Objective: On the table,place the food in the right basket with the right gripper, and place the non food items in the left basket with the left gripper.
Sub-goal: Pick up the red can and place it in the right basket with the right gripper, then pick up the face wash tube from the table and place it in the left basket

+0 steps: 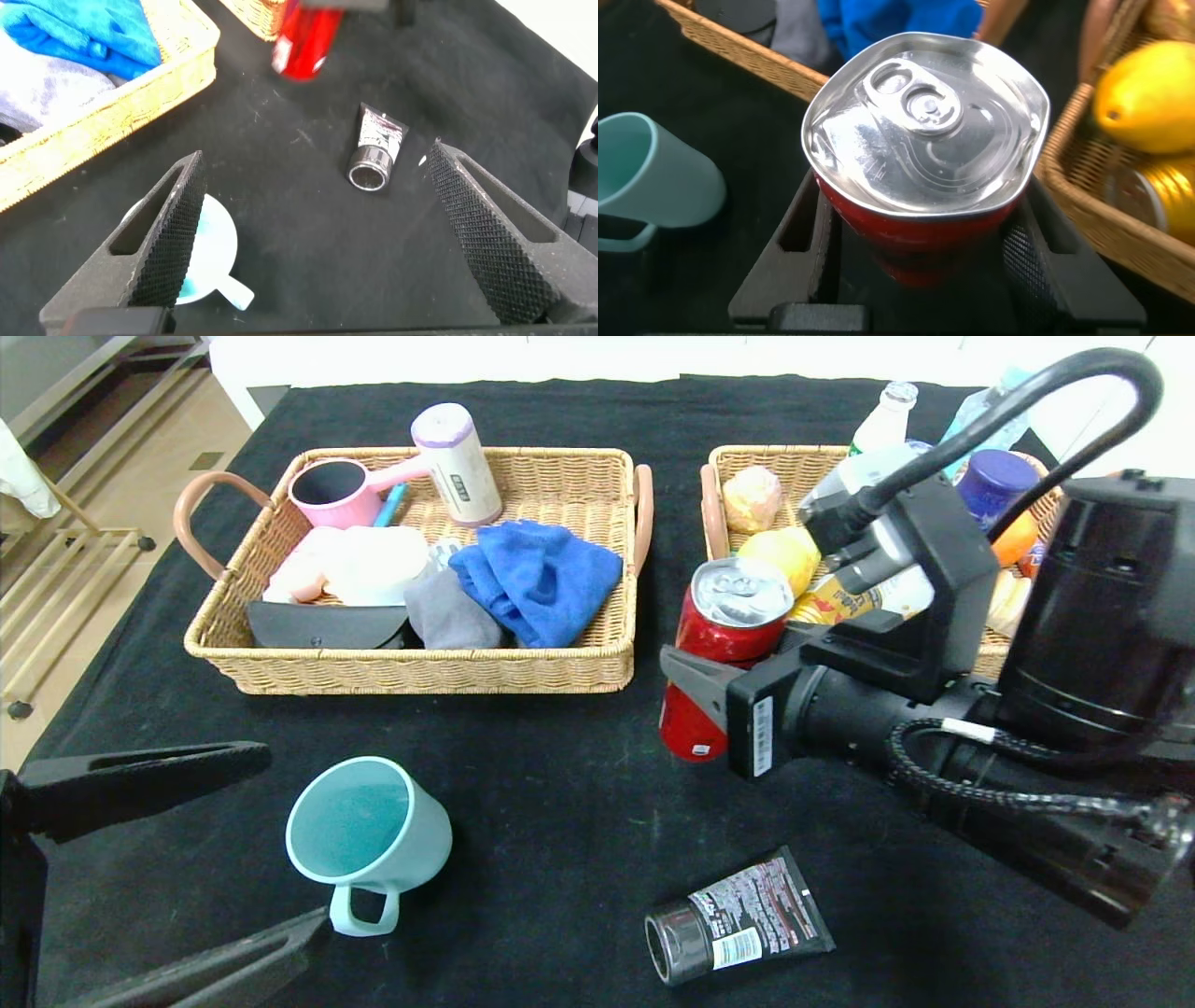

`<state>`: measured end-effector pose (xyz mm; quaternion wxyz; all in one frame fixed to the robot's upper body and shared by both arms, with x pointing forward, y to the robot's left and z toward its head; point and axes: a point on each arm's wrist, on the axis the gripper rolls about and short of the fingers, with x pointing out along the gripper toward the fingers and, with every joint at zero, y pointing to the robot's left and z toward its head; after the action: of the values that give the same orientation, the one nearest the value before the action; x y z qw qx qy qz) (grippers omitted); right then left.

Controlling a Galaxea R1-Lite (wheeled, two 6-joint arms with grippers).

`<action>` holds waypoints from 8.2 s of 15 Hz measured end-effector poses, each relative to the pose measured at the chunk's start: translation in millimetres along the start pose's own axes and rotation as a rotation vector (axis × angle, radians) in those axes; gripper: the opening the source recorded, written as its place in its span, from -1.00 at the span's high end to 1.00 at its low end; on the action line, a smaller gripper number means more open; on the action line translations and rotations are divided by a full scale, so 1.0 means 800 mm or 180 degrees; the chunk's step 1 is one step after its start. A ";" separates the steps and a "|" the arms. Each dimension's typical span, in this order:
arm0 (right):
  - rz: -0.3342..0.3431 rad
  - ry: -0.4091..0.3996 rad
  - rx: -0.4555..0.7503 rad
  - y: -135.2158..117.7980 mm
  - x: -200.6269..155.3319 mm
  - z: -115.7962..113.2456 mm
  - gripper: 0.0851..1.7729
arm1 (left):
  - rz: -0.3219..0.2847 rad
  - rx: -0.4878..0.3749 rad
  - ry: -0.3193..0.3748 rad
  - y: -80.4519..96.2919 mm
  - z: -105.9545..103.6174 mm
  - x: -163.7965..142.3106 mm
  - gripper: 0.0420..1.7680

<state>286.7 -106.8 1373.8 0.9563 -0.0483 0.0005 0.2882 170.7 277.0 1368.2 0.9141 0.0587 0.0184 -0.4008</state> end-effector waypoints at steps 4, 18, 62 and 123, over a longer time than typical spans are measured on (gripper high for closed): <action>-0.0286 0.0053 0.0004 -0.034 -0.036 0.001 -0.10 | -0.0005 -0.0005 0.0023 0.000 -0.002 0.001 -0.94; -0.1345 0.0203 0.0096 -0.139 -0.099 0.007 -0.10 | -0.0015 -0.0005 0.0036 0.000 -0.003 0.003 -0.94; -0.2422 -0.0077 0.0319 -0.329 -0.028 0.045 -0.65 | -0.0026 -0.0019 0.0086 0.001 -0.007 0.008 -0.94; 0.1213 0.1681 -0.2216 0.030 -0.031 -0.122 -0.92 | 0.0103 0.0035 -0.0013 -0.001 0.016 -0.021 -0.94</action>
<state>255.4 -109.4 1275.2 0.7806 -0.4365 0.1559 0.4194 158.2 287.0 1382.1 0.9201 0.0632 0.0135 -0.3862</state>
